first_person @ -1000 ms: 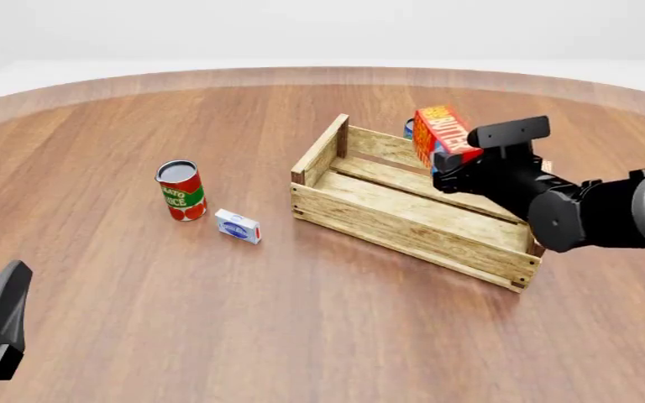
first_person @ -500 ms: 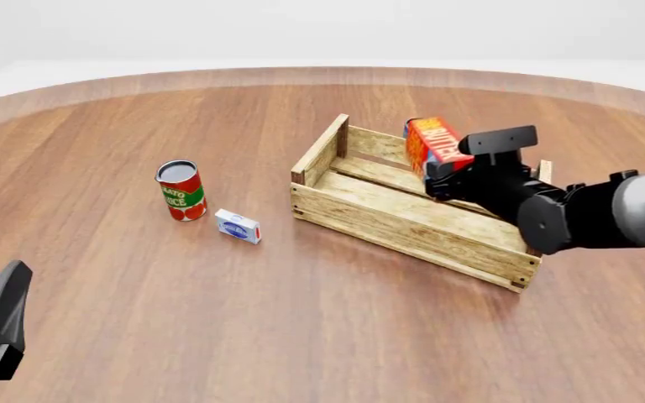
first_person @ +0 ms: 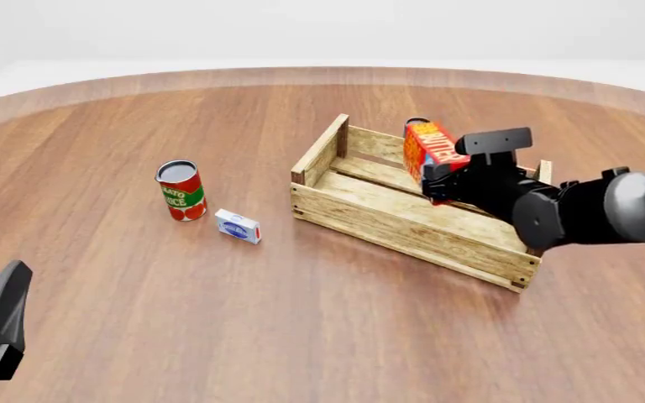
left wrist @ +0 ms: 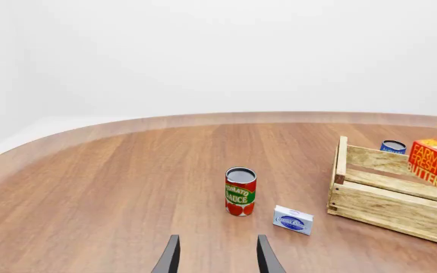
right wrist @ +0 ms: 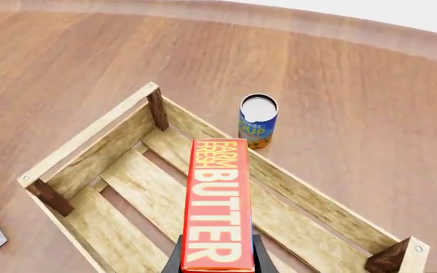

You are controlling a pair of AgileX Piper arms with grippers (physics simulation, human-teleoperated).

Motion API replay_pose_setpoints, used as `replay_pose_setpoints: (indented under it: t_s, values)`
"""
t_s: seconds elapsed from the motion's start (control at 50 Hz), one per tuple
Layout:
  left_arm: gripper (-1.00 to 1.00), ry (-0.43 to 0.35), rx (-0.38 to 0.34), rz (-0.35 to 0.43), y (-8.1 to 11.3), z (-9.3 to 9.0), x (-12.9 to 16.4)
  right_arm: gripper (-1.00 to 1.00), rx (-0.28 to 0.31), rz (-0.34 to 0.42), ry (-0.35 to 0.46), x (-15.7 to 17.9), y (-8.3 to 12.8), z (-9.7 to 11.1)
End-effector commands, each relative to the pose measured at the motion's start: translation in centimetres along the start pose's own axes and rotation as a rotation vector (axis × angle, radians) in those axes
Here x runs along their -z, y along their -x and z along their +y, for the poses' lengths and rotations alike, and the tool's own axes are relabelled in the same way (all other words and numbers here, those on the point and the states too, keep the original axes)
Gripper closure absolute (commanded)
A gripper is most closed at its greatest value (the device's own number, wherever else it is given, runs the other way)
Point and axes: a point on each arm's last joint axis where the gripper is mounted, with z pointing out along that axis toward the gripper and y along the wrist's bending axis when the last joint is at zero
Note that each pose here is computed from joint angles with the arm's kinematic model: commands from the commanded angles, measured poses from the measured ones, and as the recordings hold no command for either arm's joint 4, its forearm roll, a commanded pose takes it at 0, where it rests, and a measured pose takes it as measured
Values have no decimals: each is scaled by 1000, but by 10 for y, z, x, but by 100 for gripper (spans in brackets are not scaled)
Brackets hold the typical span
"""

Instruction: Pick up the butter and put it in the tray.

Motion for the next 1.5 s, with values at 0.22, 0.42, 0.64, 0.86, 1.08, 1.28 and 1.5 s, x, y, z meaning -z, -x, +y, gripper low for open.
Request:
replay_pose_setpoints:
  t_s: [0.22, 0.42, 0.64, 0.86, 1.08, 1.28, 1.5]
  values:
    - [-100, 0, 0, 0, 0, 0, 0, 100, -33, -1, 1, -4, 8, 0]
    - [-100, 0, 0, 0, 0, 0, 0, 100, -37, 8, -2, -6, 7, -1]
    - [-100, 0, 0, 0, 0, 0, 0, 100, -41, 25, -10, -8, 3, -4]
    - [-100, 0, 0, 0, 0, 0, 0, 100, -45, 37, -11, -9, -2, -4]
    - [-100, 0, 0, 0, 0, 0, 0, 100, -49, 45, -12, -10, -5, -4]
    - [-100, 0, 0, 0, 0, 0, 0, 100, -56, 47, -17, -10, -7, -6]
    - [-100, 0, 0, 0, 0, 0, 0, 100, -60, 46, -24, -10, -7, -9]
